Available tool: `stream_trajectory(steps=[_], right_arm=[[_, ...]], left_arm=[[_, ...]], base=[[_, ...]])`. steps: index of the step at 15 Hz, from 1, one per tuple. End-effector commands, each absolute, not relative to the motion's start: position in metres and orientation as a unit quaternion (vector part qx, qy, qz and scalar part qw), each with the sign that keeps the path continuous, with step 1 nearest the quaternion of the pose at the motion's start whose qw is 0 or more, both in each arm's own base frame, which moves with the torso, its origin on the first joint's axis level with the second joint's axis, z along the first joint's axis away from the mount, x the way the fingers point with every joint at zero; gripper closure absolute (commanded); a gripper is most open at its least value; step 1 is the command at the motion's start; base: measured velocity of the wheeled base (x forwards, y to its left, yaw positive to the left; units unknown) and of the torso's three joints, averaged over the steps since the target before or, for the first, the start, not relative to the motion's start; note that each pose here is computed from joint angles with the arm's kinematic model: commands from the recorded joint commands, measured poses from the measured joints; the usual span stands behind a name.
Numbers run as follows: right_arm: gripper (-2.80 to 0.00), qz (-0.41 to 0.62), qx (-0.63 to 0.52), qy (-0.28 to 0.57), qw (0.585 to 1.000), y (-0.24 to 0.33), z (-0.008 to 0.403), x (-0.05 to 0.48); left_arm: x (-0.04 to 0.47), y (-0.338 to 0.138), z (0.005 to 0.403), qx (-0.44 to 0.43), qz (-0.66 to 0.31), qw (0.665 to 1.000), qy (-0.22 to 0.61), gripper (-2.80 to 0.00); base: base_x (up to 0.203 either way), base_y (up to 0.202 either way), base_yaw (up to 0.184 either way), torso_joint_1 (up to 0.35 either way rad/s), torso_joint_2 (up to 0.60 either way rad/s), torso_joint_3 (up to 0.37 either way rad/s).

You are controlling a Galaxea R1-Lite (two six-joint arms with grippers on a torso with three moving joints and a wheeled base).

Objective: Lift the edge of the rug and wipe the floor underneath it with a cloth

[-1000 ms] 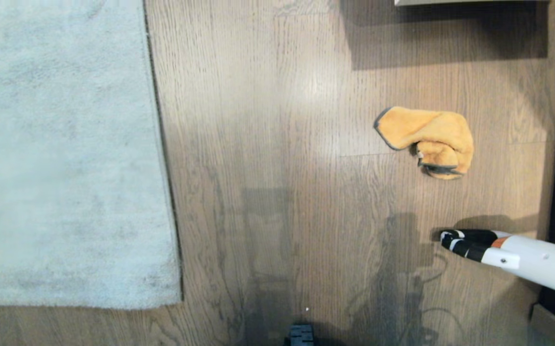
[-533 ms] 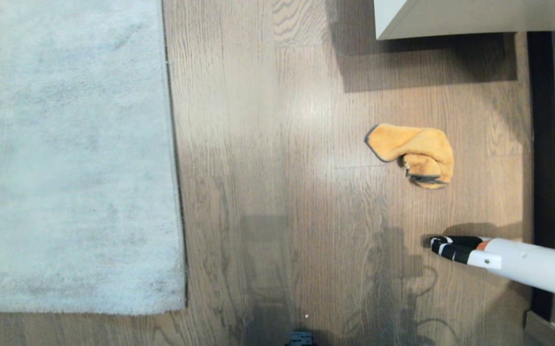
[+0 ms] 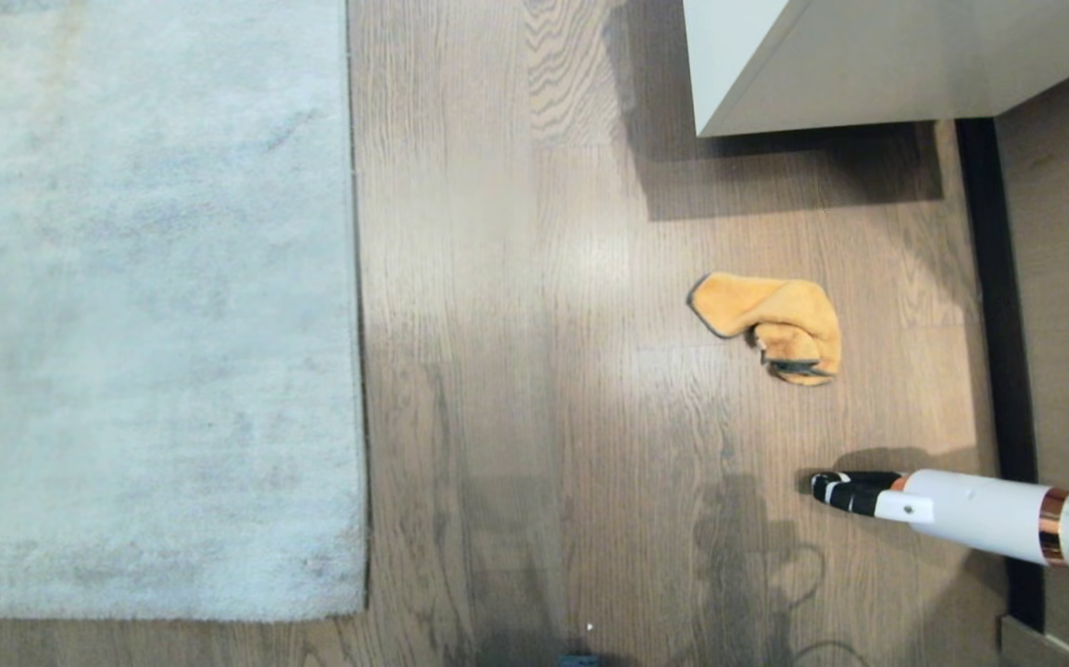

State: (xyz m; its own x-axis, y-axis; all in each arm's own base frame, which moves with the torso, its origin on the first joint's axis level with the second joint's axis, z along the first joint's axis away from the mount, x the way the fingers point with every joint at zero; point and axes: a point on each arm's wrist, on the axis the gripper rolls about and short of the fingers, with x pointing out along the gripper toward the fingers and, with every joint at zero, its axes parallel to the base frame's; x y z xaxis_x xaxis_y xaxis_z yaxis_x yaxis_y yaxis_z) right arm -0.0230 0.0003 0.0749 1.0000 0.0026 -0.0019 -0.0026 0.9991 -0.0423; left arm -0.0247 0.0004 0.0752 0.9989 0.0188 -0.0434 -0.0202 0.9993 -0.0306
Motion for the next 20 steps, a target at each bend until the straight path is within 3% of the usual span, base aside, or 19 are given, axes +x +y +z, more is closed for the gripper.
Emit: stream_trajectory(steps=[1,20], right_arm=[[0.00,0.002,-0.021,0.002,1.000,0.0003,0.0750,-0.0228],[0.00,0.002,-0.020,0.002,1.000,0.0003,0.0752,-0.0228]], left_arm=[[-0.0248,0.0004,0.0753,-0.016,0.010,1.000,0.021,0.00],[-0.0248,0.0003,0.0752,-0.016,0.008,1.000,0.022,0.00]], base=[[0.000,0.000,0.000,0.005,0.00,0.200],[0.000,0.000,0.000,0.003,0.00,0.204]])
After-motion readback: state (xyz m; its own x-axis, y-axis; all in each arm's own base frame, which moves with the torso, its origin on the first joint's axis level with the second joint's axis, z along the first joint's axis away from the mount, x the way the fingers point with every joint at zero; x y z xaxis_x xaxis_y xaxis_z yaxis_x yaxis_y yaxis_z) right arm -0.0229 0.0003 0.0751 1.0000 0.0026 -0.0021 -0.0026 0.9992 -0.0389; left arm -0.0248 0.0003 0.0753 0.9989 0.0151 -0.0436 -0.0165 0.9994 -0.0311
